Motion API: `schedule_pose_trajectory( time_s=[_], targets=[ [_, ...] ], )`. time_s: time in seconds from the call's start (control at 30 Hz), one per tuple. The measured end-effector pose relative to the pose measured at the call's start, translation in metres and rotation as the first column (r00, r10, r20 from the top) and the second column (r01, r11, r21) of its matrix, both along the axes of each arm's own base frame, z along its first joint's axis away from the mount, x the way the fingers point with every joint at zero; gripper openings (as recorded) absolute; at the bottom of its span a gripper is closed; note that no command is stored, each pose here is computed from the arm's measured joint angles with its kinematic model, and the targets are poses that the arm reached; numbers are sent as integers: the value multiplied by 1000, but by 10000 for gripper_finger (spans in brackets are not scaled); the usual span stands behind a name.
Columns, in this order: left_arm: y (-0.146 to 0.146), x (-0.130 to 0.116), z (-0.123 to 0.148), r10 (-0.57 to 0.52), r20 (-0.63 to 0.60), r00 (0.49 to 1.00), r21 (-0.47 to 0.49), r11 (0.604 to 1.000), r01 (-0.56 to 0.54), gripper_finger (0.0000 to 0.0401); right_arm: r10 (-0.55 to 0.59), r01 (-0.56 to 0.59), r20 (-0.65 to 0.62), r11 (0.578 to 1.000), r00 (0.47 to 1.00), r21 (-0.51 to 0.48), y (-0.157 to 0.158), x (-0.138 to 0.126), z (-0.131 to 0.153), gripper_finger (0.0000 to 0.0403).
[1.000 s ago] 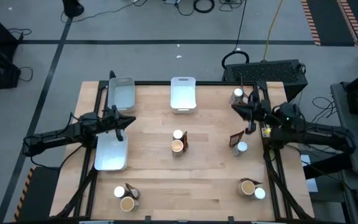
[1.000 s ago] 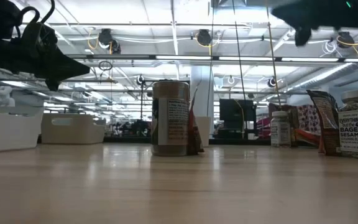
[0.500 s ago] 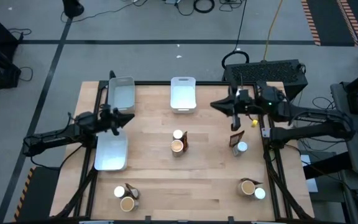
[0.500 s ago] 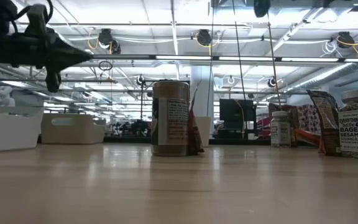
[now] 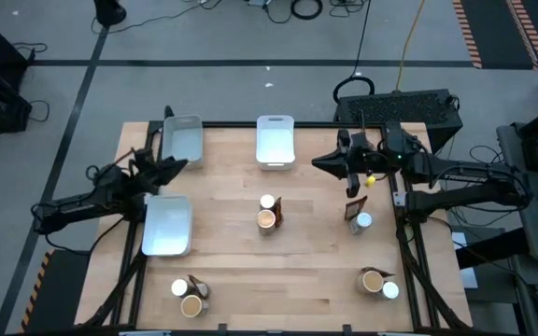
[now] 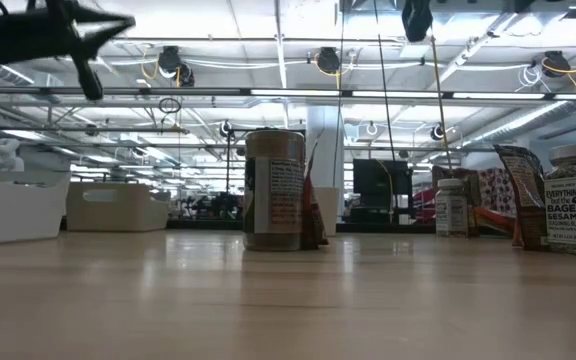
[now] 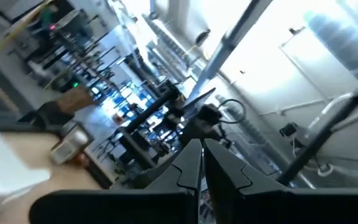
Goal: Sort spices by type
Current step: Put the brown seasoning pack into the top white bin
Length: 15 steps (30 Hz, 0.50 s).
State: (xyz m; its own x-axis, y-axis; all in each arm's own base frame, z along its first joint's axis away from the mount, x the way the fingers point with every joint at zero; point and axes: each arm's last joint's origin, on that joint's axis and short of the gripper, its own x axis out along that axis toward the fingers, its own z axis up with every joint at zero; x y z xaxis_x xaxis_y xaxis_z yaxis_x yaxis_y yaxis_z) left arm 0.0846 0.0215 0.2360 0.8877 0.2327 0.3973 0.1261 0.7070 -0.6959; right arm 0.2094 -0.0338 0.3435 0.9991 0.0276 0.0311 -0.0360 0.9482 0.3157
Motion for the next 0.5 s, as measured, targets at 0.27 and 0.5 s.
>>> schedule_pose_trajectory(
  time_s=[0.27,0.5],
  targets=[
    [2,9,53,50,-79,996,114,993,-41,24,-67,70,-162,997,985,17,-14,-3,0,0],
    [7,33,95,84,-334,939,224,975,-8,24,-235,237,-435,970,869,-50,-41,-8,35,0]
  ],
)
